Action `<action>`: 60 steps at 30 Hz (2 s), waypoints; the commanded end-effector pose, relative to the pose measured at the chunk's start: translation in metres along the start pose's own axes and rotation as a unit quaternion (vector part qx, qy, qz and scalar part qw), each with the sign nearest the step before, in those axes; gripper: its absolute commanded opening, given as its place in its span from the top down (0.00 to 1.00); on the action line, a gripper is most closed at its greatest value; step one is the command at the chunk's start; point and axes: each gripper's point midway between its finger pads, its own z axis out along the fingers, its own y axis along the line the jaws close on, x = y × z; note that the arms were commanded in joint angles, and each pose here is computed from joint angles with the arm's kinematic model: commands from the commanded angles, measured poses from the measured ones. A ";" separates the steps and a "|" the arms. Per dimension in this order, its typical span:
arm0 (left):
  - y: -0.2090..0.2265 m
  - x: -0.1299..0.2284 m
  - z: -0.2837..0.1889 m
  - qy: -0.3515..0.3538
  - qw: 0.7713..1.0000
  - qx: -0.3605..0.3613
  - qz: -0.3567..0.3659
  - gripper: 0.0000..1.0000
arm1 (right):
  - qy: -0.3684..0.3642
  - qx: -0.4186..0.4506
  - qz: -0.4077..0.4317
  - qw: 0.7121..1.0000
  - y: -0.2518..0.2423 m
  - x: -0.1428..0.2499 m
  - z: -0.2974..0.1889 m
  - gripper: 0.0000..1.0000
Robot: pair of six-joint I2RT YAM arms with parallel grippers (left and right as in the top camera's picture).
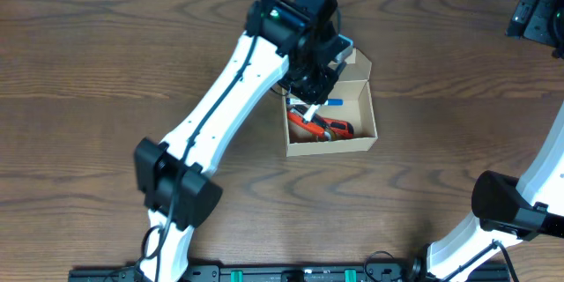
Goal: Pack container
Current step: 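Carry the black marker into the box and release it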
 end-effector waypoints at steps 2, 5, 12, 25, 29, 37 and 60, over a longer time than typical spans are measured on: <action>0.011 0.006 0.041 0.048 0.999 0.019 -0.002 0.94 | -0.001 0.006 0.007 1.000 -0.004 -0.001 0.000 0.01; 0.016 0.001 0.050 0.045 0.999 0.018 -0.003 0.94 | -0.001 0.006 0.007 1.000 -0.004 -0.001 0.000 0.01; 0.027 0.003 0.067 0.061 0.998 0.019 -0.014 0.94 | -0.001 0.006 0.008 1.000 -0.004 -0.001 0.000 0.01; 0.035 0.009 0.092 0.090 0.995 0.023 -0.021 0.94 | -0.001 0.006 0.007 1.000 -0.004 -0.001 0.000 0.01; 0.036 0.010 0.094 0.092 0.995 0.023 -0.021 0.94 | -0.001 0.006 0.007 1.000 -0.004 -0.001 0.000 0.01; 0.039 0.014 0.103 0.104 0.994 0.024 -0.026 0.94 | -0.001 0.006 0.008 1.000 -0.004 -0.001 0.000 0.01; 0.044 0.022 0.121 0.113 0.993 0.028 -0.031 0.87 | -0.001 0.006 0.007 1.000 -0.004 -0.001 0.000 0.01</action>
